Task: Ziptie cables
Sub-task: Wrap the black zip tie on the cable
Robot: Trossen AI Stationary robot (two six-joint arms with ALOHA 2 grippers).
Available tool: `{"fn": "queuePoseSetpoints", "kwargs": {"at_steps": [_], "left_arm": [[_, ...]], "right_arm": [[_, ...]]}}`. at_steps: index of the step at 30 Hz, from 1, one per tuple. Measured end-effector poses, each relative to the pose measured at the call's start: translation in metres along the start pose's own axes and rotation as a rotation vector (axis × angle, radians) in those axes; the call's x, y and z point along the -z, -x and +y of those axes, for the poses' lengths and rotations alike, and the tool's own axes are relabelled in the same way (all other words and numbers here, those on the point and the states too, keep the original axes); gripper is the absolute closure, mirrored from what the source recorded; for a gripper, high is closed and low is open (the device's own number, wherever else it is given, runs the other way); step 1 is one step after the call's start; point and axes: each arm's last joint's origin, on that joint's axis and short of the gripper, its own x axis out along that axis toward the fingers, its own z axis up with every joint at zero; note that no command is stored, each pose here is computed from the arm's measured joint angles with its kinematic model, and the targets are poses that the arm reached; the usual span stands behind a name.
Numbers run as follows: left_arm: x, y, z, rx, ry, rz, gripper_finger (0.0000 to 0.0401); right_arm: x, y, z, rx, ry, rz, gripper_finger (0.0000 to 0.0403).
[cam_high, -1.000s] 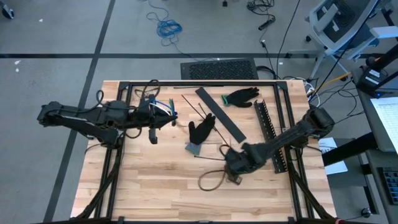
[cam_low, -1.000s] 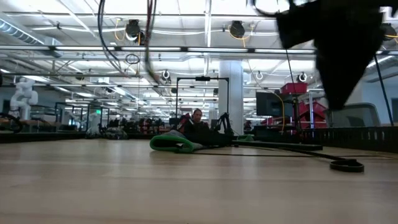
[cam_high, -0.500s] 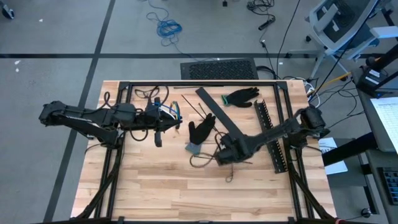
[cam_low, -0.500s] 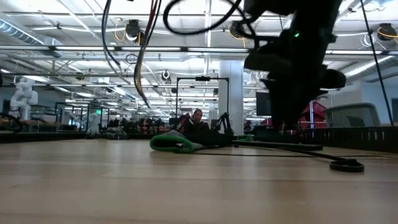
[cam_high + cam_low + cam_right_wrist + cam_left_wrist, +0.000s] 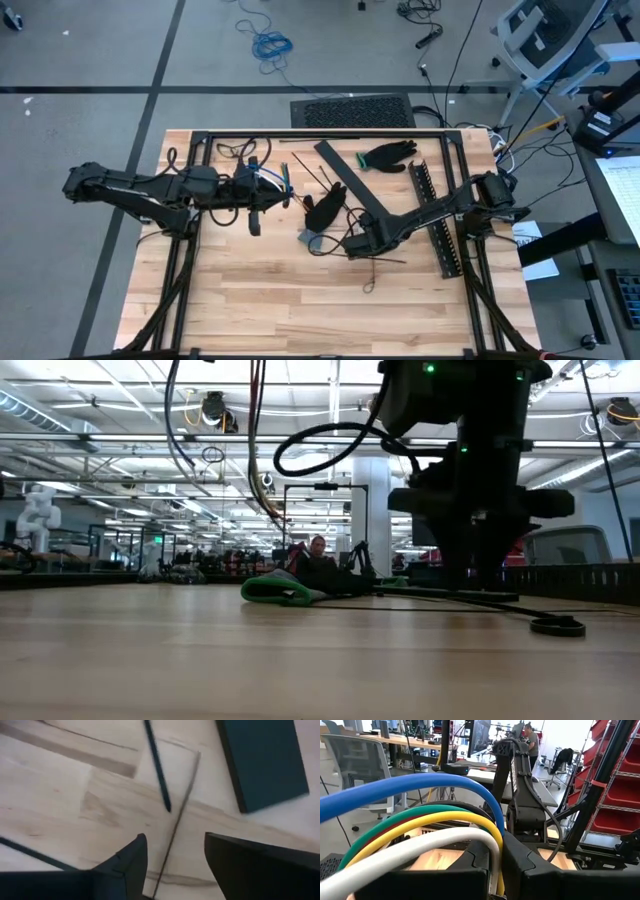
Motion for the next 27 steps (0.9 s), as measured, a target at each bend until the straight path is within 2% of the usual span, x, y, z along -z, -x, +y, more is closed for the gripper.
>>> {"fn": "queuePoseSetpoints", "kwargs": {"at_steps": [3,7,14,17,21,27], "left_arm": [[0.0,0.0,0.0,0.0,0.0,0.0,0.0379],[0.0,0.0,0.0,-0.003,0.0,0.0,0.0379],[0.0,0.0,0.001,-0.03,0.0,-0.003,0.0379],[0.0,0.0,0.001,-0.036,0.0,-0.005,0.0379],[0.0,0.0,0.002,-0.06,-0.001,-0.008,0.0379],[0.0,0.0,0.002,-0.083,-0.002,-0.011,0.0379]], "right_arm": [[0.008,-0.011,-0.007,0.003,-0.058,0.04,0.0226],[0.015,-0.024,-0.012,-0.052,-0.085,0.023,0.0236],[0.01,-0.037,-0.01,-0.152,-0.201,0.035,0.026],[0.012,-0.042,-0.015,-0.155,-0.222,0.032,0.0294],[0.021,-0.044,-0.017,-0.184,-0.203,0.024,0.0382],[0.033,-0.04,-0.018,-0.211,-0.166,-0.038,0.0401]]}}
